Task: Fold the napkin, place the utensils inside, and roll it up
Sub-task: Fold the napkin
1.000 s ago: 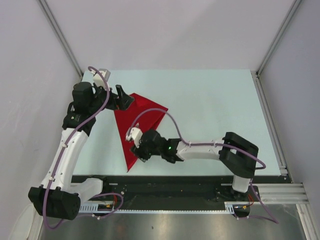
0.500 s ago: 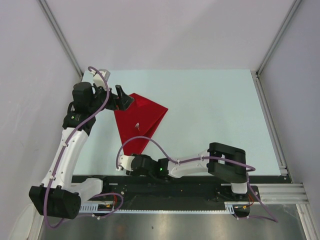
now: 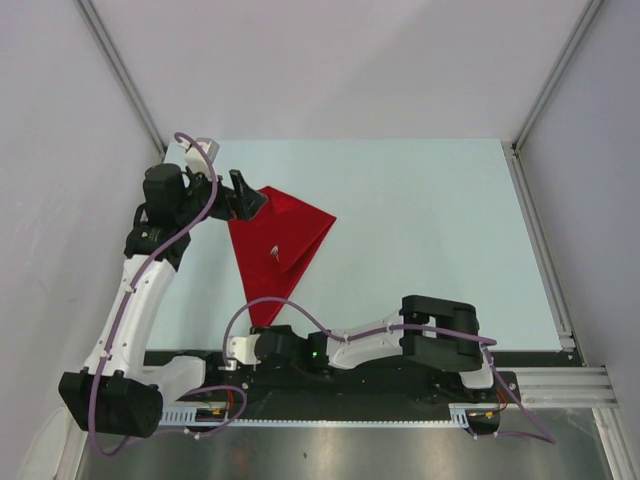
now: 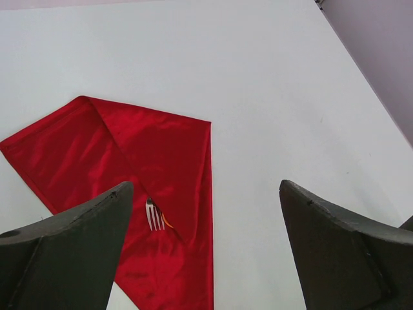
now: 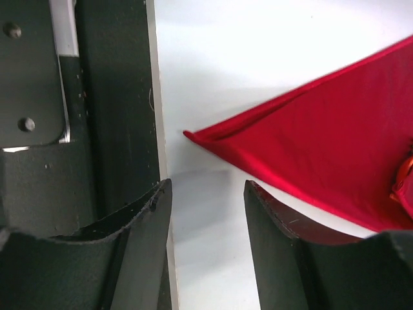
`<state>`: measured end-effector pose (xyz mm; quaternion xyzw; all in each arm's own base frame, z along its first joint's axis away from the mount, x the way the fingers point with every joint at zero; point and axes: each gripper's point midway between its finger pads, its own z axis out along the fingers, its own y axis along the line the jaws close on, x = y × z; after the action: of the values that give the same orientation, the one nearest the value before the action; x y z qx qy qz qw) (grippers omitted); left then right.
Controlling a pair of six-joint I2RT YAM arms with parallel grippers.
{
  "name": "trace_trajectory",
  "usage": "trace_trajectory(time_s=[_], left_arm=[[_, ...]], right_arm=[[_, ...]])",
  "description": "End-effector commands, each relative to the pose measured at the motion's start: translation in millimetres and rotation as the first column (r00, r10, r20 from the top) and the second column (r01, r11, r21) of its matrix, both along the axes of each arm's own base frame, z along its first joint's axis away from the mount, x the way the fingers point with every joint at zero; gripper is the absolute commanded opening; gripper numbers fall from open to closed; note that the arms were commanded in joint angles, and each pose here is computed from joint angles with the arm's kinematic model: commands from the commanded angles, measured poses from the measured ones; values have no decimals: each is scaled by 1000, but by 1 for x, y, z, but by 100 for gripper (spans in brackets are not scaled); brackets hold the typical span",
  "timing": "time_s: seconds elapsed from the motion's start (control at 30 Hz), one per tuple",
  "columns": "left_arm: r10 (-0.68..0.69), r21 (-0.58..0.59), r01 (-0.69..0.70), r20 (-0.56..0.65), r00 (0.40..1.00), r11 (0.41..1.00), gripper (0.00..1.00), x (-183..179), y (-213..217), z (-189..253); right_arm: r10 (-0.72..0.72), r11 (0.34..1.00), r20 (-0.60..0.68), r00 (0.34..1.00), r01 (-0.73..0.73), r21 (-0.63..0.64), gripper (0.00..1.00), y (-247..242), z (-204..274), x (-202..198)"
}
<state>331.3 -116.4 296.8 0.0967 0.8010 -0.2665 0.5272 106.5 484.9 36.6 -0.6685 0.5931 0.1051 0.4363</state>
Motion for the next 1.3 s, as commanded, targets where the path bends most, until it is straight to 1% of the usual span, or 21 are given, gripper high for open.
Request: trace_trajectory(time_s=[0.0,0.33,0.43,0.63,0.67,0.73,0.77,0.83,0.93,0.97,1.1,1.2,1.27], left_arm=[[-8,-23,9,25,1000,1000,100,3,-1,7],[-8,-30,8,24,1000,1000,100,3,1,7],[-8,-34,9,20,1000,999,100,4,1,7],[-11,-40,12,16,1000,999,100,4,1,6],[-12,-41,13,16,1000,999,100,4,1,6],[-14,-42,14,18,1000,999,100,4,1,7],[-13,-43,14,14,1000,999,100,4,0,6],[-13,-43,14,18,1000,999,100,4,1,7],[-13,-44,14,16,1000,999,100,4,1,7],[-13,-44,13,14,1000,999,100,4,1,6],[-6,-45,7,12,1000,999,100,5,2,6],[0,-42,0,16,1000,999,100,5,4,7],[6,-40,-6,13,1000,999,100,5,5,6]], right_arm=[[29,995,27,999,-31,96,54,30,25,0],[66,993,36,997,-70,99,53,43,22,-3],[76,993,33,997,-79,83,52,44,16,-3],[85,994,20,996,-87,64,38,46,7,-3],[81,995,16,997,-82,57,34,45,4,-1],[83,995,8,997,-83,51,31,45,2,0],[81,995,7,997,-81,51,27,44,3,1],[80,996,3,997,-81,50,23,44,2,1],[72,996,-2,997,-71,57,9,44,5,3],[64,996,-3,998,-63,60,1,44,5,5],[46,993,-43,998,-41,111,0,46,19,10],[5,983,-84,996,10,182,0,46,42,25],[-47,968,-124,991,76,239,0,43,63,43]])
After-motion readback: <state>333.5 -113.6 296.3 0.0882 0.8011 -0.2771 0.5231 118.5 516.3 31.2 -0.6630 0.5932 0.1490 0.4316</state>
